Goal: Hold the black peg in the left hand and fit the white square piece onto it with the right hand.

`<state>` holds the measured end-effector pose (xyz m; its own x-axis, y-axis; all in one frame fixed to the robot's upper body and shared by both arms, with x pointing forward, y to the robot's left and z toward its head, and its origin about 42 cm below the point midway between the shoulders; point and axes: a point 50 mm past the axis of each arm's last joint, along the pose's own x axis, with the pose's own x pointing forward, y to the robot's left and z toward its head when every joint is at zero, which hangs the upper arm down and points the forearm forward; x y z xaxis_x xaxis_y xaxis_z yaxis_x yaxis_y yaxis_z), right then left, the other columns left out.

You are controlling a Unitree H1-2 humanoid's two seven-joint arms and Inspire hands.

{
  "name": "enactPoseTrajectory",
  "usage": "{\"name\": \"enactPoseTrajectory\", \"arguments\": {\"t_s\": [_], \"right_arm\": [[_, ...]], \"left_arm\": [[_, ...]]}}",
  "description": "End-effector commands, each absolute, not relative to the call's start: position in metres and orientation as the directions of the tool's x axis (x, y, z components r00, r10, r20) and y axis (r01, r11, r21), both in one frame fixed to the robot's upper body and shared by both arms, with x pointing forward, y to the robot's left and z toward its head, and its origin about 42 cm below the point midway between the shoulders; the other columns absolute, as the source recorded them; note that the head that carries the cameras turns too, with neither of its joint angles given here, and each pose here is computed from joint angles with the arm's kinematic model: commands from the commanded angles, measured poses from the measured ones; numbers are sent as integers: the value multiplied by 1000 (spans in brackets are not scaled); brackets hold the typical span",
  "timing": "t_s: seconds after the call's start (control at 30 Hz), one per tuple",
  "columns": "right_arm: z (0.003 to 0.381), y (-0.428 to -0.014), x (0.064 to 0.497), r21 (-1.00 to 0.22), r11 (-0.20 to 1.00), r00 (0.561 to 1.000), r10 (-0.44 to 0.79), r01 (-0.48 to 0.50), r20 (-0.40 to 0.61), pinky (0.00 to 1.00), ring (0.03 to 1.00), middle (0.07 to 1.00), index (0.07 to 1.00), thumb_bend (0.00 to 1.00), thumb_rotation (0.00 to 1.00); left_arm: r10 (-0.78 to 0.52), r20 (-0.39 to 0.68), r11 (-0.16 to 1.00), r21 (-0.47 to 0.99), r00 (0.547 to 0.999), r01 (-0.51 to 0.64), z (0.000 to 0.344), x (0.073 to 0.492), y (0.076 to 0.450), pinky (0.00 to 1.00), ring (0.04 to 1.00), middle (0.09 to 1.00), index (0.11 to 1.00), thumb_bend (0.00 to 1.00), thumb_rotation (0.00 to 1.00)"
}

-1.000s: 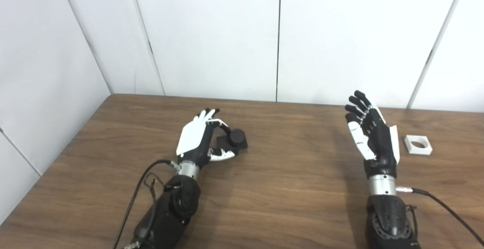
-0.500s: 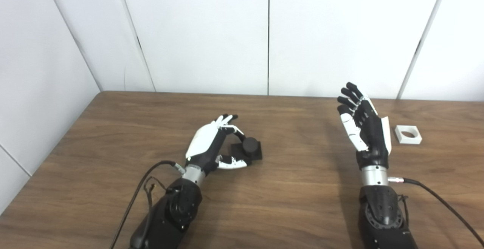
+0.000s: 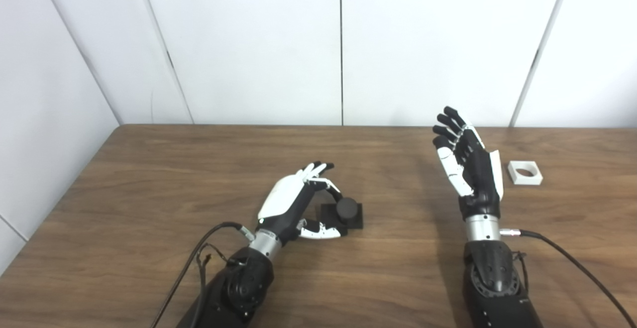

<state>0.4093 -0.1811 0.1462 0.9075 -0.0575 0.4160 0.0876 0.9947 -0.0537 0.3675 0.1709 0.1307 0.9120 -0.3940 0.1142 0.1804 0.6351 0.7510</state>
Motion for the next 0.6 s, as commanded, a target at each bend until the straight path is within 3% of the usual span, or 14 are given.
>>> {"name": "enactPoseTrajectory", "arguments": {"t_s": [0.0, 0.5, 0.53, 0.57], "right_arm": [[122, -182, 393, -52, 994, 926, -69, 95, 371, 713, 779, 826, 844, 514, 648], [124, -182, 391, -37, 995, 922, -76, 97, 379, 711, 782, 825, 843, 497, 611], [124, -183, 391, -39, 994, 922, -77, 99, 380, 708, 780, 824, 843, 496, 612], [125, -184, 391, -42, 994, 921, -78, 102, 382, 707, 780, 824, 844, 496, 616]], "left_arm": [[-443, 135, 614, 766, 886, 190, 139, 367, 162, 1000, 1000, 954, 490, 506, 99], [-478, 104, 532, 825, 872, 192, 139, 370, 158, 1000, 1000, 963, 498, 510, 96], [-476, 98, 519, 833, 874, 190, 138, 372, 158, 1000, 1000, 966, 573, 651, 243], [-474, 91, 508, 840, 876, 188, 137, 373, 158, 1000, 1000, 968, 617, 729, 320]]}}
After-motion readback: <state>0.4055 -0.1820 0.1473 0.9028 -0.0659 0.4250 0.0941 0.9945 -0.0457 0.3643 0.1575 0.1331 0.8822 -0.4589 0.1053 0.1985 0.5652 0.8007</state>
